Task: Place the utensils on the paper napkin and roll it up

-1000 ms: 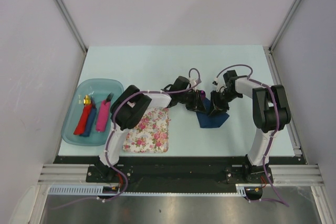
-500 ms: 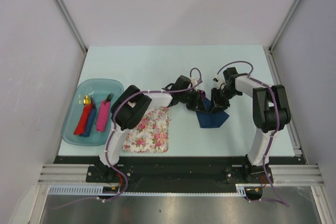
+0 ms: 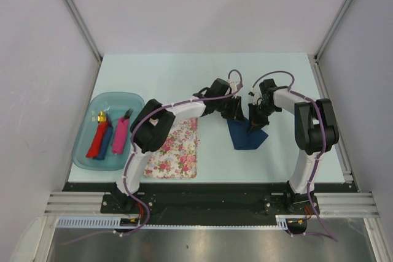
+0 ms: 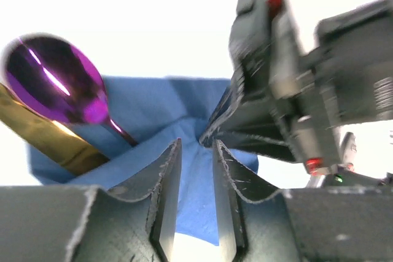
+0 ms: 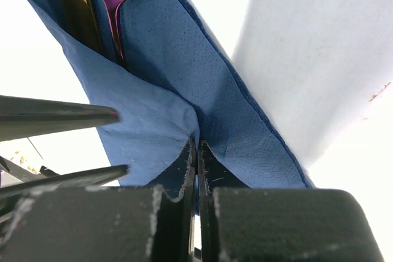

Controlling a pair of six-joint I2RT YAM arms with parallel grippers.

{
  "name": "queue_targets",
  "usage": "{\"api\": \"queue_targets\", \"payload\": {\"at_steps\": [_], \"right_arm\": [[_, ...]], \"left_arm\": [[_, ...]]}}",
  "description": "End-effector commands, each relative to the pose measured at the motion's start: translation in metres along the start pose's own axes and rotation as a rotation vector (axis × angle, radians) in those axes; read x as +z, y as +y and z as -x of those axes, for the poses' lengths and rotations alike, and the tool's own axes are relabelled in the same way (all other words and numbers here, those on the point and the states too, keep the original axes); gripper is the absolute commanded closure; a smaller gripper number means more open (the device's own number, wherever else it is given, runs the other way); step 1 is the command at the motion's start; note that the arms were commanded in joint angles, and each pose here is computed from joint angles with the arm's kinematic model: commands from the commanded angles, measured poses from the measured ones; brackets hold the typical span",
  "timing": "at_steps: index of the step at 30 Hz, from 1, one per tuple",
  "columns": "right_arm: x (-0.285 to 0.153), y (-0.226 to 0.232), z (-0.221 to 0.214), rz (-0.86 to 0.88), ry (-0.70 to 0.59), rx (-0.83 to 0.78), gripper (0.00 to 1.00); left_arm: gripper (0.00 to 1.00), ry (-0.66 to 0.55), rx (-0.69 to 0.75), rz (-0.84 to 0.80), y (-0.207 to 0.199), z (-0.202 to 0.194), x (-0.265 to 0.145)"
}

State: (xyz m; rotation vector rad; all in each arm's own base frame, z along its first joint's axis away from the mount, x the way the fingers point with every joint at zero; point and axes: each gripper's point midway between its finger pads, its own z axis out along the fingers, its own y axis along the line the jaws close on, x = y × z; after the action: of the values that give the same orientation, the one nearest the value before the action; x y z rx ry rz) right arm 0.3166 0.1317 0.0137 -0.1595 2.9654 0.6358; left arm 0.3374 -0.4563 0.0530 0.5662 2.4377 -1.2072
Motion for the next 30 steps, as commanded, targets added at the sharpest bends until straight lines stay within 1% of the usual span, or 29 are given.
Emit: {"api": "queue_targets", "payload": {"at_steps": [1,5,10,15,19,30], "right_arm": [[0.015,-0.022,-0.002,-0.101,0.008,-0.017,1.00],[0.015,-0.022,-0.002,-0.103,0.007,0.000,1.00],[0.014,-0.023,-0.002,-0.116,0.001,0.024,1.00],[0.009,-0.021,-0.001,-0.112,-0.013,0.048,1.00],[0.000,-0.015,-0.001,-0.087,-0.032,0.053,1.00],[-0.008,-0.013,-0.011,-0.047,-0.013,0.070,1.00]], "left_arm": [[0.70,-0.051,0.152,0.045,-0.020,0.033,-0.024],[0.73,-0.024,0.146,0.022,-0.024,0.027,-0.023],[0.74,0.021,0.149,-0.001,-0.034,0.009,-0.017],[0.74,0.038,0.132,0.016,-0.028,0.001,-0.010],[0.73,0.026,0.132,0.020,-0.027,0.003,-0.011],[0.72,0.005,0.126,0.014,-0.029,0.009,-0.011]]}}
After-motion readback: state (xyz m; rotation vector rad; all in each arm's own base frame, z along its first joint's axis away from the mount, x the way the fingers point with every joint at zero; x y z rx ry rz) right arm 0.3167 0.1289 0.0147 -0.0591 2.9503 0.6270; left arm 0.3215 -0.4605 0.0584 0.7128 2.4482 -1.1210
